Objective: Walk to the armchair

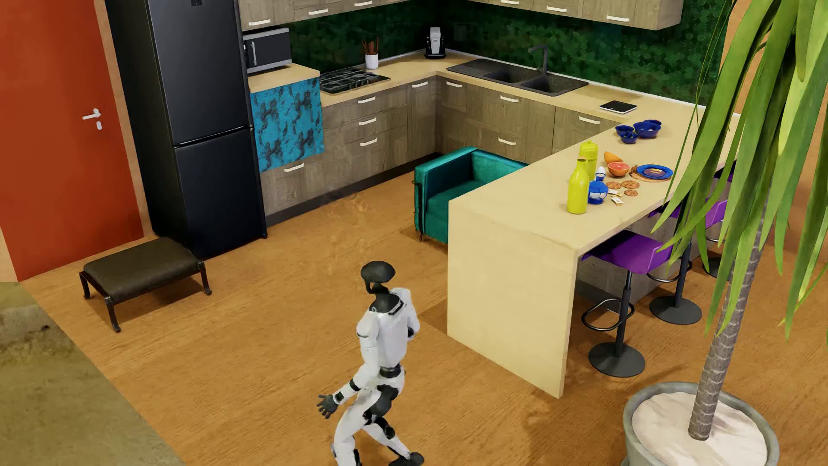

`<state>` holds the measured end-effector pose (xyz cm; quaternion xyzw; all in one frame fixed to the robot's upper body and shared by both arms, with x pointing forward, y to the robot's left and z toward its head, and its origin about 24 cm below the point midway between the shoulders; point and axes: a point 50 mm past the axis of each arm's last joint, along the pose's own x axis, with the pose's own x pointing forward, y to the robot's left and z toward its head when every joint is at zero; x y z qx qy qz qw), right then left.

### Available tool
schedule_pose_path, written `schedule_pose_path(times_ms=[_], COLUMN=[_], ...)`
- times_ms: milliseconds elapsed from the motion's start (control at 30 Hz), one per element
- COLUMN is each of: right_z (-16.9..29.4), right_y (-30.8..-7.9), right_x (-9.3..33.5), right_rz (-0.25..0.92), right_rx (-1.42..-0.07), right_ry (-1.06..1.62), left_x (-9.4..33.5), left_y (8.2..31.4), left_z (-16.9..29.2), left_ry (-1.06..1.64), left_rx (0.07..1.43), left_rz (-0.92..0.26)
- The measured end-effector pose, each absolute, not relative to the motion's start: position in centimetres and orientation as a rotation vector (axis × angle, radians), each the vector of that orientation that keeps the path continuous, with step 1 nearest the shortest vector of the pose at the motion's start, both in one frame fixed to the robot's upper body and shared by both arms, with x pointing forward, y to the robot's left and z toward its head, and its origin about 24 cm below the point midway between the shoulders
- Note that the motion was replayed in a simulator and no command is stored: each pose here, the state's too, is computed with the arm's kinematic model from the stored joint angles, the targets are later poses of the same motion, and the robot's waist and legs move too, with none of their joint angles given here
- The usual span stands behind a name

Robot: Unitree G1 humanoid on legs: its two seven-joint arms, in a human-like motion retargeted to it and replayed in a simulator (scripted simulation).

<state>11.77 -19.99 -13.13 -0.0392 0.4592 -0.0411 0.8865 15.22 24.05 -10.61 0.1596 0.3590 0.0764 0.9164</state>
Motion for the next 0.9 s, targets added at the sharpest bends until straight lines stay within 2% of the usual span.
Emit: schedule_pose_path(times_ms=[100, 167, 200, 233, 300, 367, 400, 433, 467, 500, 533, 567, 600, 633, 667, 733, 767, 800, 833, 900], right_z=[-13.6, -14.5, -14.8, -14.5, -13.2, -11.5, -10.9, -11.5, -12.4, -12.8, -13.3, -14.0, -14.9, -15.2, -14.7, -13.0, -13.2, -13.5, -13.4, -13.2], right_y=[-21.8, -22.4, -22.7, -22.8, -20.5, -18.9, -18.2, -18.9, -20.5, -22.2, -22.8, -22.5, -21.6, -21.1, -20.8, -18.8, -18.1, -18.2, -18.9, -21.2], right_x=[8.6, 6.2, 5.4, 6.7, 11.9, 15.9, 17.0, 15.7, 13.0, 10.6, 8.3, 6.0, 4.8, 5.1, 7.0, 12.0, 12.4, 11.6, 10.8, 8.9], right_rz=[-0.118, -0.104, -0.117, -0.177, -0.153, -0.080, -0.037, -0.009, -0.016, -0.057, -0.083, -0.109, -0.078, -0.077, -0.119, -0.159, -0.125, -0.094, -0.068, -0.049], right_rx=[-0.111, -0.192, -0.219, -0.190, -0.174, -0.186, -0.180, -0.171, -0.161, -0.143, -0.157, -0.157, -0.192, -0.206, -0.173, -0.061, -0.029, -0.003, 0.012, -0.037], right_ry=[1.038, 1.135, 1.166, 1.117, 0.948, 0.806, 0.765, 0.805, 0.886, 0.954, 1.029, 1.113, 1.196, 1.214, 1.155, 0.969, 0.950, 0.955, 0.954, 0.982], left_x=[19.8, 20.3, 18.8, 16.9, 11.5, 10.4, 10.2, 12.3, 15.1, 17.5, 20.0, 21.7, 22.1, 20.6, 18.0, 13.1, 12.3, 12.5, 14.1, 20.5], left_y=[19.0, 16.4, 16.4, 18.3, 22.2, 22.8, 24.0, 25.3, 24.8, 23.0, 20.1, 17.7, 16.0, 16.0, 17.3, 22.0, 23.9, 24.4, 23.7, 18.9], left_z=[-8.2, -8.2, -9.4, -10.3, -12.0, -12.4, -12.5, -11.3, -10.0, -9.1, -8.0, -7.1, -7.3, -8.5, -10.0, -11.6, -11.5, -11.5, -11.1, -8.1], left_ry=[0.542, 0.523, 0.585, 0.656, 0.853, 0.909, 0.905, 0.815, 0.704, 0.619, 0.538, 0.480, 0.474, 0.522, 0.598, 0.750, 0.789, 0.815, 0.797, 0.606], left_rx=[0.224, 0.197, 0.202, 0.228, 0.286, 0.286, 0.306, 0.325, 0.306, 0.273, 0.228, 0.218, 0.208, 0.216, 0.226, 0.332, 0.375, 0.371, 0.344, 0.219], left_rz=[0.099, 0.029, 0.014, 0.042, 0.106, 0.135, 0.152, 0.194, 0.213, 0.193, 0.140, 0.066, 0.013, -0.014, -0.001, 0.035, 0.070, 0.119, 0.160, 0.140])
